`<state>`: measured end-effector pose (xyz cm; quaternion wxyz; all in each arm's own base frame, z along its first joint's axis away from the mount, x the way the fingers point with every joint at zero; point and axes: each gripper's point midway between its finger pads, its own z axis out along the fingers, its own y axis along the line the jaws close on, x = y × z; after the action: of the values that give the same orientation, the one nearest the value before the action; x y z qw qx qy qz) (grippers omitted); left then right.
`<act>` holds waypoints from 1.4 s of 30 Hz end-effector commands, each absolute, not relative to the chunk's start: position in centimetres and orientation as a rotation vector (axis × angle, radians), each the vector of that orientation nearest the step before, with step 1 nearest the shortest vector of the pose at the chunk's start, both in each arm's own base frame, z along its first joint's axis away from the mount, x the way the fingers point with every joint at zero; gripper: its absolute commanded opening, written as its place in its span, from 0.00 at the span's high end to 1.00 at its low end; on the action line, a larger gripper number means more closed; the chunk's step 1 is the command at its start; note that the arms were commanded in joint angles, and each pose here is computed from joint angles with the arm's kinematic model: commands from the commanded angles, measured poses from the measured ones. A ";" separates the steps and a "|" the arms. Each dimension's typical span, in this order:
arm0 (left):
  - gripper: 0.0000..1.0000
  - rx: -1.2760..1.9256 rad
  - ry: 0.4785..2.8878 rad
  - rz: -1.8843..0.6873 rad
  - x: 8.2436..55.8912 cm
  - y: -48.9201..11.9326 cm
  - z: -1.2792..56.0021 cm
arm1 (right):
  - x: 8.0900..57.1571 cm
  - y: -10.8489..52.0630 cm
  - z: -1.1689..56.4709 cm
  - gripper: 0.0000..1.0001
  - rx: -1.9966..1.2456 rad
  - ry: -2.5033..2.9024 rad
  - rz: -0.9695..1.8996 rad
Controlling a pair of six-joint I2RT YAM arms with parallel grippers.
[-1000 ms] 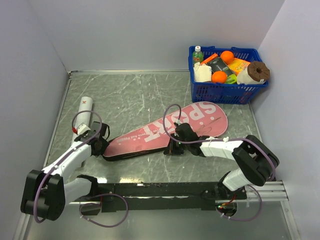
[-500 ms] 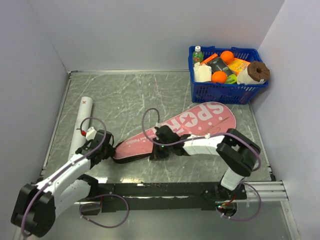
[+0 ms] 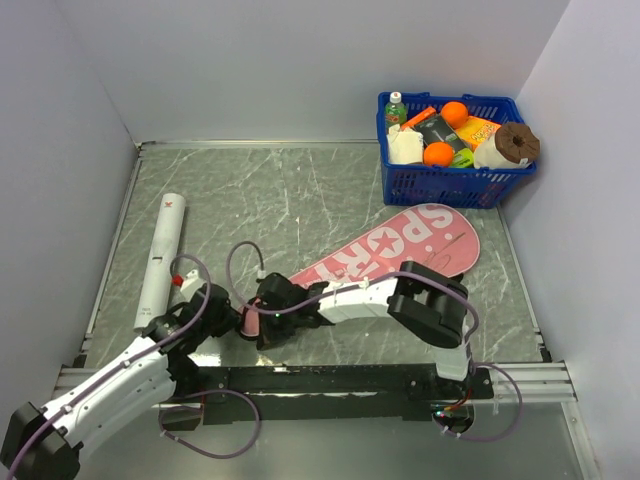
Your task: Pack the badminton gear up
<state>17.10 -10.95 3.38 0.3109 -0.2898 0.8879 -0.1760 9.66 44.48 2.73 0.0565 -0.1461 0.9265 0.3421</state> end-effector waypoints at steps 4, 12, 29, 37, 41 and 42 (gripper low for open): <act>0.84 -0.568 2.401 -0.760 15.2 -16.0 5.8 | 8.1 50.9 7.0 1.00 -0.579 2.548 1.349; 0.85 -0.529 2.350 -0.807 15.4 -16.5 7.3 | 9.4 53.1 7.0 1.00 -0.756 2.328 1.192; 0.85 -0.584 2.284 -0.747 16.4 -15.3 8.8 | 10.7 46.8 9.8 0.49 -0.618 2.237 1.110; 0.79 -0.574 2.186 -0.620 18.4 -13.8 12.8 | 10.1 40.4 12.5 0.32 -0.601 2.247 1.015; 0.61 -0.537 2.132 -0.588 19.6 -13.6 14.6 | 12.9 36.0 15.6 0.24 -0.521 2.207 0.821; 0.59 -0.499 2.108 -0.598 20.2 -14.1 15.2 | 13.6 35.0 15.9 0.23 -0.511 2.207 0.775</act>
<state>18.38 -14.00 12.51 0.3823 -0.2235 0.8626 -0.2447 10.55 39.74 13.94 0.3075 -0.2172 0.8434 0.3833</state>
